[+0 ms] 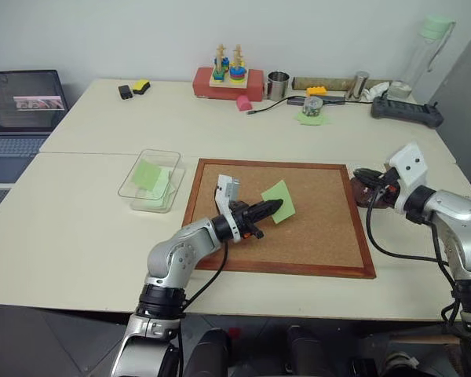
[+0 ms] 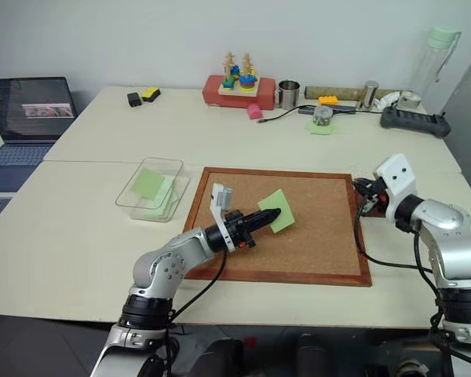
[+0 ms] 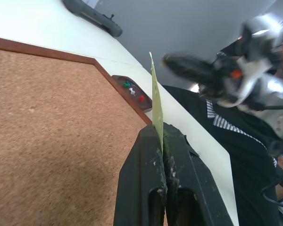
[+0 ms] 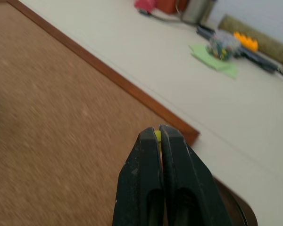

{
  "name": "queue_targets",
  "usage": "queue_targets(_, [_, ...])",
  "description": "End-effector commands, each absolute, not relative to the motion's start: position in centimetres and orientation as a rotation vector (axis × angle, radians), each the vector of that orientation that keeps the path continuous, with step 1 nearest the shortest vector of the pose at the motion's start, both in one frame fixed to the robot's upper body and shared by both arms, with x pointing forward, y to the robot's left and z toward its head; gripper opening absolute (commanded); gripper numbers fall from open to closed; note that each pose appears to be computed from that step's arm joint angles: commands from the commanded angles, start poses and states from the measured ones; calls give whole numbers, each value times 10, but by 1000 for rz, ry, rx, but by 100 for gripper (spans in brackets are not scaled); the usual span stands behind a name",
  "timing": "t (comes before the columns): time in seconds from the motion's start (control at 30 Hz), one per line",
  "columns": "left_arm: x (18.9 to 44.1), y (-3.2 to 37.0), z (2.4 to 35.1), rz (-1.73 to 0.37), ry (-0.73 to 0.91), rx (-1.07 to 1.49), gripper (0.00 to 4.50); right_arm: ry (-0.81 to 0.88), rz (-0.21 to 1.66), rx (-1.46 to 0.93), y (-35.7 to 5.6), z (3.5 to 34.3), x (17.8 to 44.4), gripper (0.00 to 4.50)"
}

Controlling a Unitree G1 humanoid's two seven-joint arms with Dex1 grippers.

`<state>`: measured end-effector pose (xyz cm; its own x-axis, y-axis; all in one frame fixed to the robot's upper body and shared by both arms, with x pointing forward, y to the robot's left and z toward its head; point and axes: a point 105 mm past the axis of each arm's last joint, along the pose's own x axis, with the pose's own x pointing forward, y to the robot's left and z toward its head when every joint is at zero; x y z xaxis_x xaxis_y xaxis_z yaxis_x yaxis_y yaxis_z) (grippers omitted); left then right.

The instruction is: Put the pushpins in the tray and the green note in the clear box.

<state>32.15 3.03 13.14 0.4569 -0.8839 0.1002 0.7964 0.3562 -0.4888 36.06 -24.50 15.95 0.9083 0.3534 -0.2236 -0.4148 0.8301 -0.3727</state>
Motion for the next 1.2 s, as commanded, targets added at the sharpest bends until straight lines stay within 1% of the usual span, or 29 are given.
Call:
queue_targets(0.03, [318,30,141,-1108,152,-489,4,174,294,-414,-265,154,369,0])
queue_targets(0.2, [316,29,140,-1106,153,-479,4,228,255,-361,-271,138,378,0])
queue_targets(0.27, [316,29,139,-1104,154,-475,0,231,248,-346,-273,136,381,43])
queue_targets(0.33, [315,30,139,-1103,154,-471,0,231,247,-334,-273,135,382,74])
queue_targets(0.37, [315,30,139,-1102,154,-470,0,231,248,-331,-273,135,382,98])
queue_targets(0.43, [315,31,139,-1099,152,-467,0,228,248,-330,-273,136,383,126])
queue_targets(0.5, [315,32,139,-1097,151,-466,0,216,248,-327,-272,139,383,175])
queue_targets(0.63, [316,35,142,-1085,140,-451,0,177,264,-334,-268,151,381,262])
queue_targets(0.73, [319,48,155,-1039,78,-407,0,112,351,-392,-257,173,374,324])
queue_targets(0.83, [324,73,177,-926,-21,-345,0,23,544,-452,-227,199,358,324])
queue_targets(0.9, [328,93,189,-827,-72,-297,0,-36,732,-479,-197,213,340,324])
queue_targets(0.93, [329,99,192,-796,-84,-281,0,-53,790,-485,-188,217,334,324])
queue_targets(1.03, [341,145,207,-548,-163,-160,0,-98,993,-454,-149,234,315,324])
queue_targets(1.2, [347,199,223,-288,-217,-31,0,-154,1142,-423,-114,253,304,324])
